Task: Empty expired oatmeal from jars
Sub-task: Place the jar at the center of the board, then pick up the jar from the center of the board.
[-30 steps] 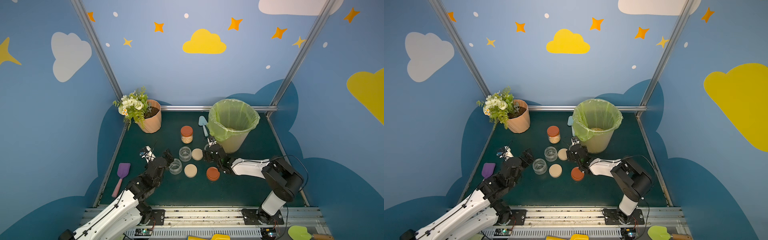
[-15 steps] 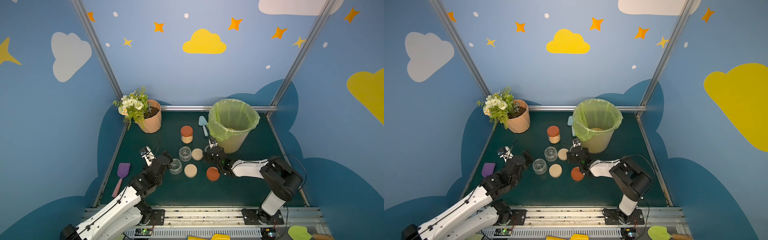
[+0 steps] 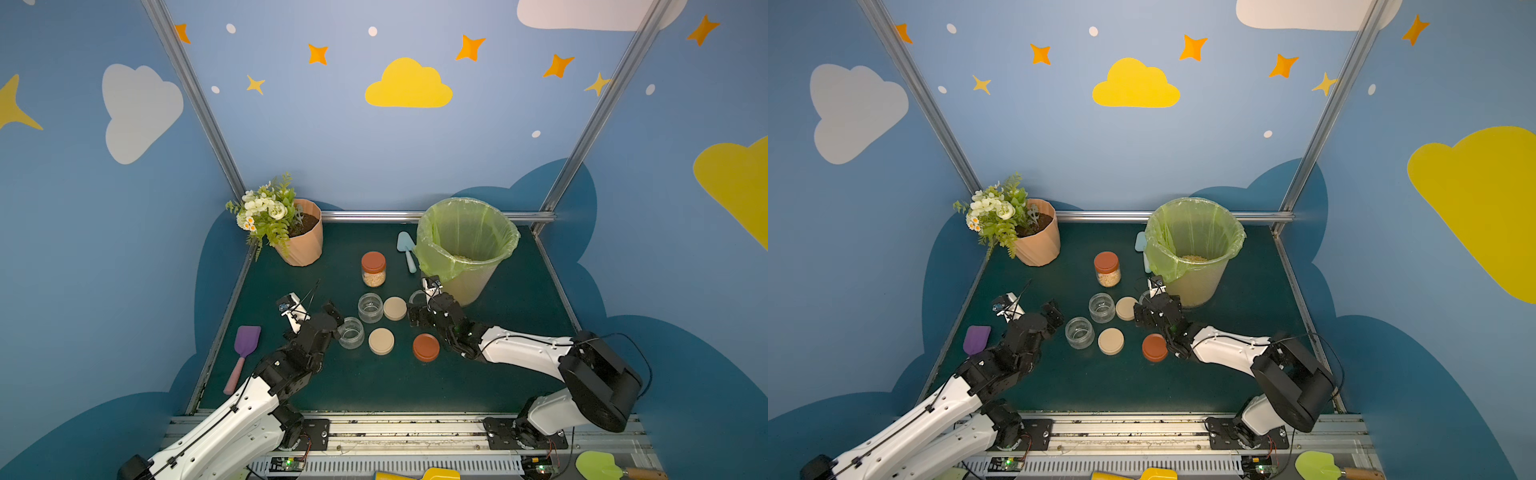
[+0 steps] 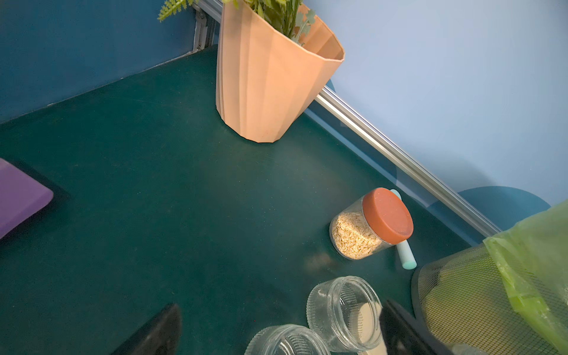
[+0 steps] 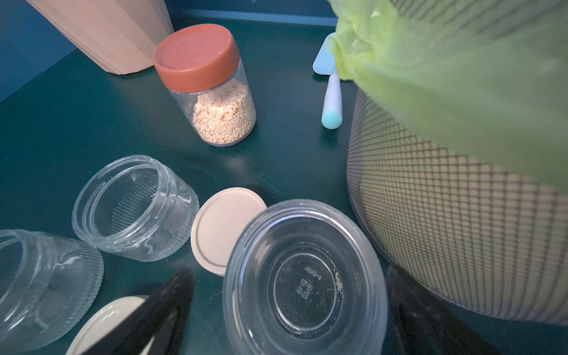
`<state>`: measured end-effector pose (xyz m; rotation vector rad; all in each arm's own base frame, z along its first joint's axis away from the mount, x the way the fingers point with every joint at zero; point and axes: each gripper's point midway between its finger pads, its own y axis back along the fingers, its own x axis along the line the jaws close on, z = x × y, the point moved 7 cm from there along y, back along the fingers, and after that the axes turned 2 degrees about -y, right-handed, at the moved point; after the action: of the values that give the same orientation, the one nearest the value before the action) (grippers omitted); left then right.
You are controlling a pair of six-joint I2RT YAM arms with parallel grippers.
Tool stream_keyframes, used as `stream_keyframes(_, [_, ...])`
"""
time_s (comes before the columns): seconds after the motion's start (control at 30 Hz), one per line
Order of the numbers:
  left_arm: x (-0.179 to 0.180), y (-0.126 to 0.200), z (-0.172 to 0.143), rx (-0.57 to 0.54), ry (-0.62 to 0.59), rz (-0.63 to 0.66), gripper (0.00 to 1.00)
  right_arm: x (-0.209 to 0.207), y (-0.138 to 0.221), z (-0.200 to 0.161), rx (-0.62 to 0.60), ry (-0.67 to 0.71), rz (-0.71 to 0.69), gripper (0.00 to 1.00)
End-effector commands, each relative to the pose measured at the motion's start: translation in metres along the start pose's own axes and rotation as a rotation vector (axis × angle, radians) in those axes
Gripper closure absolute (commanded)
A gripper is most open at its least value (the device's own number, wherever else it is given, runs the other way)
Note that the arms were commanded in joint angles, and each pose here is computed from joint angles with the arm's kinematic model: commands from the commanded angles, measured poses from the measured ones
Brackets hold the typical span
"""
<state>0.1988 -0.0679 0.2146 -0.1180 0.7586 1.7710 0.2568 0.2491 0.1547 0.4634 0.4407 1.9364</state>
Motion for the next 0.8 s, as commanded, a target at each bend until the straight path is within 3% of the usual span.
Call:
stream_keyframes(0.0, [0.003, 0.0, 0.001, -0.027, -0.013, 0.011, 0.0, 0.001, 0.009, -0.005, 0.021, 0.006, 0.008, 0.03])
stream_keyframes(0.43, [0.005, 0.002, 0.005, -0.025, -0.073, 0.045, 0.0, 0.054, 0.004, 0.039, -0.009, 0.116, 0.075, 0.02])
stream_keyframes(0.63, [0.006, 0.004, 0.009, -0.052, -0.075, 0.036, 0.0, 0.056, -0.01, 0.039, 0.004, 0.113, 0.015, 0.03])
stream_keyframes(0.77, [0.004, 0.003, 0.009, -0.051, -0.111, 0.035, 0.0, 0.062, -0.018, 0.043, -0.002, 0.137, 0.048, 0.02])
